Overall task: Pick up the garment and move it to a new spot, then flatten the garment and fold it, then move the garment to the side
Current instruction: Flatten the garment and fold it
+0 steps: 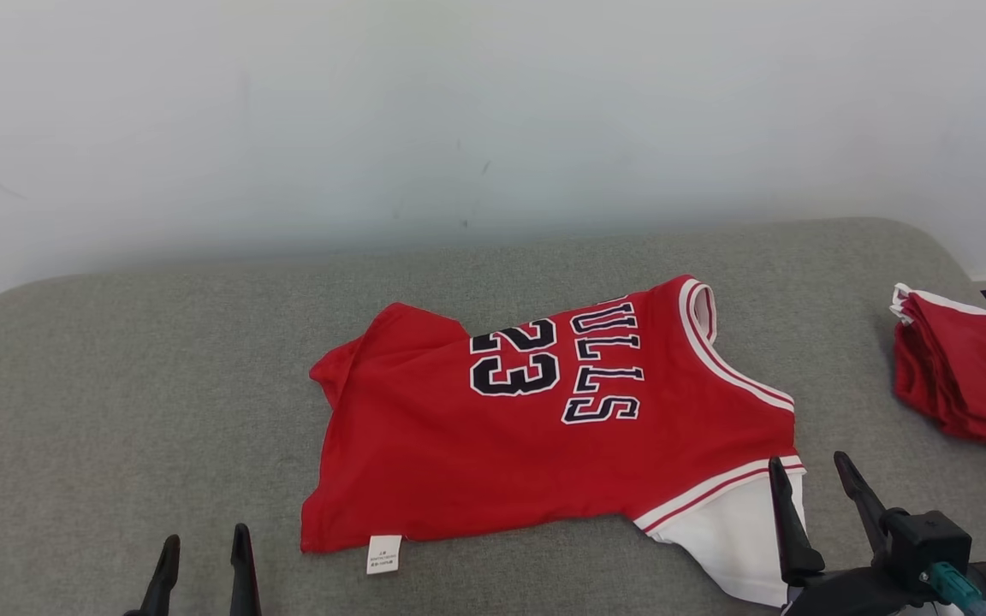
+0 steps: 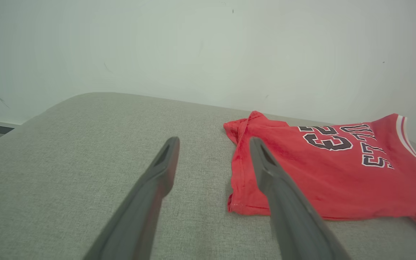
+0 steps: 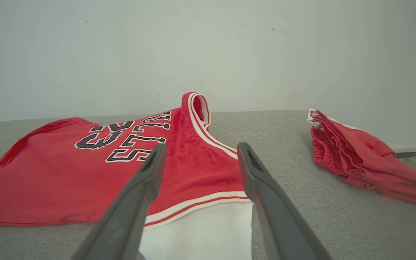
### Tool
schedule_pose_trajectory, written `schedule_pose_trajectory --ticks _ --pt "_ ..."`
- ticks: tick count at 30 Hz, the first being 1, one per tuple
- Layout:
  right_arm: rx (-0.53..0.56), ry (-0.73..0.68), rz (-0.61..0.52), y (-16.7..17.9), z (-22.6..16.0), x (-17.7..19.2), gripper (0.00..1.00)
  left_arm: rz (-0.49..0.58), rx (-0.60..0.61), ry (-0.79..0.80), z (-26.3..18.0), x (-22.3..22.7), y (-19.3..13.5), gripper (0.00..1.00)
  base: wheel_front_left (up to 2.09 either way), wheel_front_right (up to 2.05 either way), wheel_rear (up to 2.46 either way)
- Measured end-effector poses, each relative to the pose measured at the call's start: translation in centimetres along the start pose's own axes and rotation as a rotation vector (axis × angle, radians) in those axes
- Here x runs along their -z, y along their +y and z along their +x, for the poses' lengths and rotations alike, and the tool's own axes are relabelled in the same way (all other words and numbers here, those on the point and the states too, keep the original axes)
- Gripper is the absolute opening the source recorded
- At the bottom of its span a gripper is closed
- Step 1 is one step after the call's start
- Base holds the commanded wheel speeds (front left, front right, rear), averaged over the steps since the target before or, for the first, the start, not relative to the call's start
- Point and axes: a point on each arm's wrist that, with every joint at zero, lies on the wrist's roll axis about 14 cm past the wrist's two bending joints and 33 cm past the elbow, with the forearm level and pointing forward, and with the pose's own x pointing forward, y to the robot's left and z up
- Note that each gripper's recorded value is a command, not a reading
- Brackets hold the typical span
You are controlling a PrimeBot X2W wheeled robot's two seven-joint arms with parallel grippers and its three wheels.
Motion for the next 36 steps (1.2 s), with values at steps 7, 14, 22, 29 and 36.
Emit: schedule_pose_trajectory --ticks 7,14,22,29,36 --pt "0.017 0.021 0.006 -0.7 0.0 0.3 1.0 -0.005 0.01 0.021 0.0 0.7 -0.5 1.0 0.0 0.0 0.0" --pt "0.06 0.265 0.016 -3.0 -1.4 4.3 1.0 -0.005 0.075 0.161 0.2 5.0 -2.7 1.0 0.0 0.0 0.0" --pt "0.105 0.444 0.079 -4.3 -3.6 7.9 1.0 0.021 0.093 0.318 2.5 9.6 -4.4 1.0 0.0 0.0 0.0" --pt "0.109 0.521 0.123 -3.8 -4.2 10.0 1.0 0.043 0.045 0.387 3.9 11.9 -3.7 1.0 0.0 0.0 0.0" --pt "0.107 0.586 0.157 -3.1 -4.0 12.1 1.0 0.046 0.021 0.398 5.1 12.7 -3.2 1.0 0.0 0.0 0.0"
